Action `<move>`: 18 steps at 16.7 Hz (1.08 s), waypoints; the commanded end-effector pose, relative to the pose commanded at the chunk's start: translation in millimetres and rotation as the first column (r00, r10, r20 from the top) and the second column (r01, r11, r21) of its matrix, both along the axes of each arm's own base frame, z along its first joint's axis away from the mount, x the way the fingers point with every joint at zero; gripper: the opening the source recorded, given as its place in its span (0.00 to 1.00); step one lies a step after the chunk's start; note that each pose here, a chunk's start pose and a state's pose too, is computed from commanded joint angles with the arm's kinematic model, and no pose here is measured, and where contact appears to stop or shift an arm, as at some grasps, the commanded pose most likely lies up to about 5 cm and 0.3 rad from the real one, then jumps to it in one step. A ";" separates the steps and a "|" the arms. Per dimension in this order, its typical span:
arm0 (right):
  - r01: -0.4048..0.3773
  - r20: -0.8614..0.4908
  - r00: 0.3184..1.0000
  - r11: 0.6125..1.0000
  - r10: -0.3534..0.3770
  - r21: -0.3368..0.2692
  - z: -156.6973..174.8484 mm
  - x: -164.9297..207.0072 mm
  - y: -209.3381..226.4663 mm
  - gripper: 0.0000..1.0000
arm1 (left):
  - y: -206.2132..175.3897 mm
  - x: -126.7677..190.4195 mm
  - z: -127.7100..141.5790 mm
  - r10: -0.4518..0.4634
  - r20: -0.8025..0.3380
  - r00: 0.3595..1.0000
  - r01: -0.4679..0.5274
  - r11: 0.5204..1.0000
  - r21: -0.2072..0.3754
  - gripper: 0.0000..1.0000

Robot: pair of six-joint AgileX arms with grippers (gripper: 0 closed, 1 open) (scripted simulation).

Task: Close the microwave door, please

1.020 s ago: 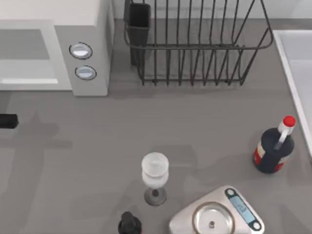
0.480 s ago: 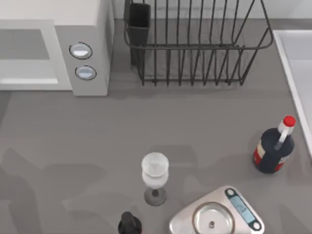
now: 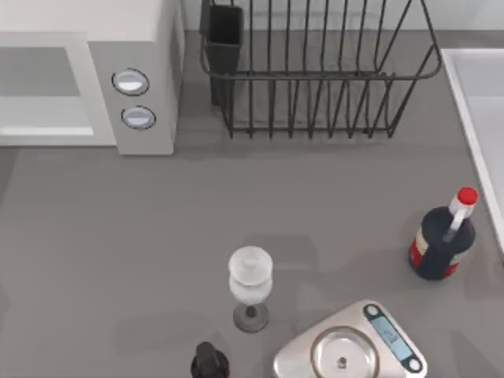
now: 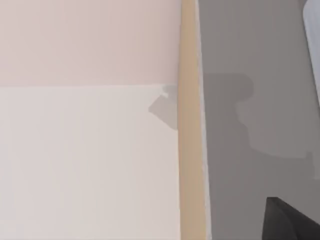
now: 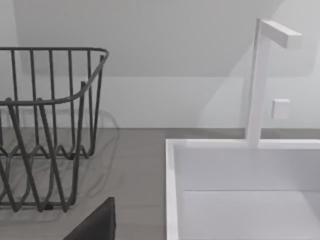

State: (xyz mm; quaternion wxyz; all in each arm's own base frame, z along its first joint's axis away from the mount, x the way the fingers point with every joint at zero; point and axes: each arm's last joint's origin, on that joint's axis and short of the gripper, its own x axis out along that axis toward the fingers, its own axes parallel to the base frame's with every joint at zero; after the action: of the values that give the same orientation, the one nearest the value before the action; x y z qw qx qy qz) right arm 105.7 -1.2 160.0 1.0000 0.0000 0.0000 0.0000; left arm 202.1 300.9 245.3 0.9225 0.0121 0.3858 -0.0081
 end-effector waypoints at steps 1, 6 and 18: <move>0.000 0.000 1.000 1.000 0.000 0.000 0.0 0.0 0.0 1.00 | 6.2 -4.4 -0.9 0.003 0.004 1.000 -0.003 1.000 -0.011 0.00; 0.000 0.000 1.000 1.000 0.000 0.000 0.0 0.0 0.0 1.00 | 8.2 -5.9 -0.7 0.003 0.006 1.000 -0.003 1.000 -0.011 0.00; 0.000 0.000 1.000 1.000 0.000 0.000 0.0 0.0 0.0 1.00 | 9.3 -6.6 -101.0 0.004 0.007 1.000 -0.004 1.000 -0.016 0.00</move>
State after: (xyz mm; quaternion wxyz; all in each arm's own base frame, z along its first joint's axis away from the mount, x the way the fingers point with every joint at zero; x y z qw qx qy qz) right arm 105.7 -1.2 160.0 1.0000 0.0000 0.0000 0.0000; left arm 195.5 310.2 144.4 0.9239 0.0040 0.3826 -0.0092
